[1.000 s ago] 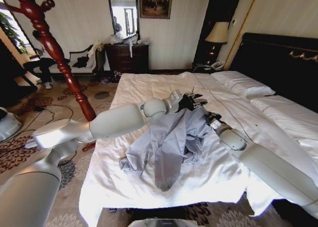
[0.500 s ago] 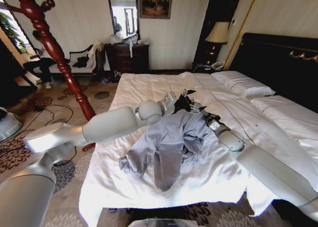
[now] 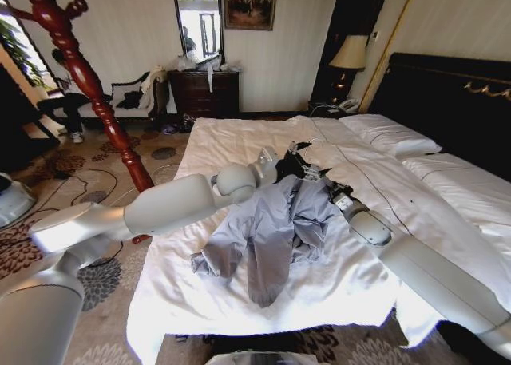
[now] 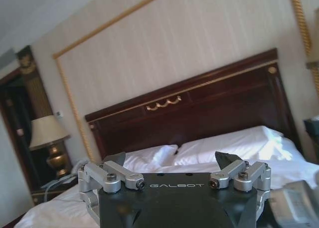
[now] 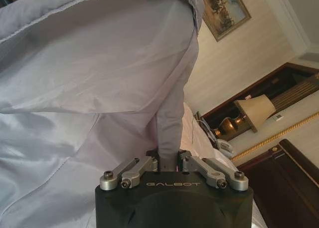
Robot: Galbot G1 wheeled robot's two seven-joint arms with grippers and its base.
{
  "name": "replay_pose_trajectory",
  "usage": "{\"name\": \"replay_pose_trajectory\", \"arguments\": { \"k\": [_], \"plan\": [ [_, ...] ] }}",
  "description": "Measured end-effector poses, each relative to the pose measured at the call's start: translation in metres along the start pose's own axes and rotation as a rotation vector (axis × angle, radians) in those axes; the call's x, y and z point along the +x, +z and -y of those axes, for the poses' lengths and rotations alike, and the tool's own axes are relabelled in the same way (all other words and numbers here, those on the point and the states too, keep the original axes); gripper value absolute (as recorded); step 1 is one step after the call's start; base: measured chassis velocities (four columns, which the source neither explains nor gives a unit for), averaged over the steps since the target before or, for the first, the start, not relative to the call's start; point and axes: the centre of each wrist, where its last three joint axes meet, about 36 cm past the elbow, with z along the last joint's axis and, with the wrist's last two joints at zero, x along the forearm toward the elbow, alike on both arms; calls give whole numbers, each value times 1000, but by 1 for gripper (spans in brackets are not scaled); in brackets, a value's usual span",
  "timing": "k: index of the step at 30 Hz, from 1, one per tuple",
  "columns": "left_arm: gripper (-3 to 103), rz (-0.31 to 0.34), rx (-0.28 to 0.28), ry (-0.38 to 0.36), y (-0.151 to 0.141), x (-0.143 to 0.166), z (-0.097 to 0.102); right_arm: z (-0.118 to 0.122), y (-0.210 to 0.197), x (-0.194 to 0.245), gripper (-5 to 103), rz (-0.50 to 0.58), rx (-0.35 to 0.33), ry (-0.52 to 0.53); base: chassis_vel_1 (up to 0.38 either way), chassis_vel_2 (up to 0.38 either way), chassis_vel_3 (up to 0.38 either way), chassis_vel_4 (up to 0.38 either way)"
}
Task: Pick up the clothes from the bed and hang them on the clothes hanger.
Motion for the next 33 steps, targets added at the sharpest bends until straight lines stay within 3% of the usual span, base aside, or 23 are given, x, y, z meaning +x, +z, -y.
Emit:
{"name": "replay_pose_trajectory", "arguments": {
  "k": [8, 12, 16, 20, 23, 24, 27, 33],
  "plan": [
    [100, -10, 42, -84, 4, 46, -33, 1, -1, 2, 15, 18, 9, 14, 0, 0, 0, 0],
    [100, -59, 102, -128, 13, 73, -47, 2, -3, 1, 15, 32, 18, 39, 0, 0, 0, 0],
    [100, -81, 133, -128, 20, 104, -61, 4, -3, 2, 15, 50, 45, 55, 0, 0, 0, 0],
    [100, -94, 131, -61, 24, 124, -66, 7, -1, 3, 15, 60, 64, 67, 0, 0, 0, 0],
    [101, -88, 129, 96, 27, 140, -71, 8, -1, 3, 15, 73, 82, 73, 0, 0, 0, 0],
    [101, -88, 129, 96, 27, 140, -71, 8, -1, 3, 15, 73, 82, 73, 0, 0, 0, 0],
    [99, -93, 129, 187, 26, 147, -79, 8, -1, 4, 15, 87, 101, 78, 0, 0, 0, 0],
    [99, -121, 122, 200, 34, 145, -94, 8, -3, 5, 15, 94, 102, 78, 0, 0, 0, 0]
  ]
}}
